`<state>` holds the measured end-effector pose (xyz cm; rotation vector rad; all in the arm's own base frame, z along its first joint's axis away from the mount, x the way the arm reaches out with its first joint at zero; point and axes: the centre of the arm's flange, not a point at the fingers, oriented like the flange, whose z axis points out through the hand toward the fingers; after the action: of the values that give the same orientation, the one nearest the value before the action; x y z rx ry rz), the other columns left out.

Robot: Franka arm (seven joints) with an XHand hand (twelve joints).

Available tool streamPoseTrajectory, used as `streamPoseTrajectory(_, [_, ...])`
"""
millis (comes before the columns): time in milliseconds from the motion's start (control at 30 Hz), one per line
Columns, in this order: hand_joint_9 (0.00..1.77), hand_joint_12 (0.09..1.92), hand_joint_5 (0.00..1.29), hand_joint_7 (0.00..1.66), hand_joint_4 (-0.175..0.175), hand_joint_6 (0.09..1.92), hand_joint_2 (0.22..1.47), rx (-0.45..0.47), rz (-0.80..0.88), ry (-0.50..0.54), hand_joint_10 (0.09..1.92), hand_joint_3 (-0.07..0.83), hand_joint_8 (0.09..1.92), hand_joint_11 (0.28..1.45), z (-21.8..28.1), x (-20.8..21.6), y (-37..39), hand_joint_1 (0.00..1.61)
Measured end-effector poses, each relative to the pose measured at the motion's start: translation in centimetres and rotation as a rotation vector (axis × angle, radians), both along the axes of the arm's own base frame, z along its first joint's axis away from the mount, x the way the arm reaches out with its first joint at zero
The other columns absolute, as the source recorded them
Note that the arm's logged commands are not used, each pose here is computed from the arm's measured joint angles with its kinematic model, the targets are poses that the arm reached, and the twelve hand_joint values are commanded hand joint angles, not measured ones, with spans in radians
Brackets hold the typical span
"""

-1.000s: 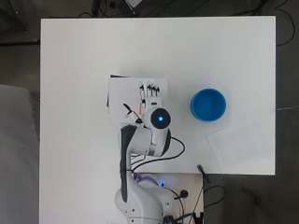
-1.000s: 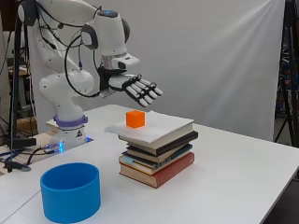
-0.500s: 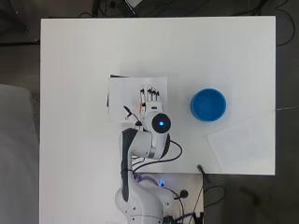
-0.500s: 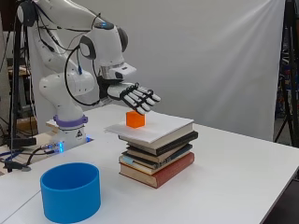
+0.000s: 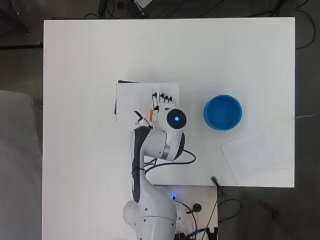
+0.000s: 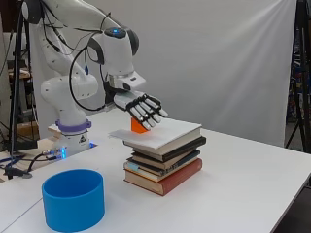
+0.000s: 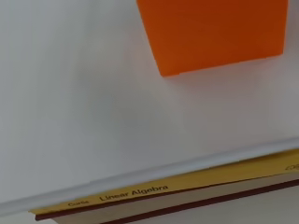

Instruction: Teleoperate dual arm-hand system to pick and place objects

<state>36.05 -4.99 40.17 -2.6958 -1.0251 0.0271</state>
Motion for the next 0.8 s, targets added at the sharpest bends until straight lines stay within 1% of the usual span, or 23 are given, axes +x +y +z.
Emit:
streamPoseTrajectory(233, [0.42,0.09,0.26,0.27,0.094,0.09,0.92,-0.009,-0.076,-0.001,0.09,0.004,0.09,0.51,0.0,-0.1,0.0,0.16])
streamPoseTrajectory(367, [0.42,0.09,0.33,0.29,0.108,0.09,0.94,-0.011,-0.102,-0.008,0.09,0.005,0.09,0.51,0.1,-0.3,0.0,0.18])
streamPoseTrajectory(433, [0.42,0.09,0.35,0.30,0.110,0.09,0.94,-0.006,-0.103,-0.012,0.09,0.004,0.09,0.52,0.1,-0.4,-0.1,0.19])
streamPoseTrajectory(500, [0.44,0.09,0.36,0.32,0.108,0.09,0.95,0.000,-0.097,-0.015,0.09,0.005,0.09,0.53,0.0,-0.4,-0.2,0.22])
streamPoseTrajectory(700, [0.46,0.09,0.32,0.32,0.087,0.09,0.96,0.029,-0.064,-0.027,0.09,0.003,0.09,0.54,-0.6,-0.6,-0.6,0.25])
streamPoseTrajectory(800, [0.47,0.09,0.34,0.34,0.088,0.09,0.96,0.039,-0.053,-0.028,0.09,0.005,0.09,0.55,-1.3,-0.7,-0.8,0.25])
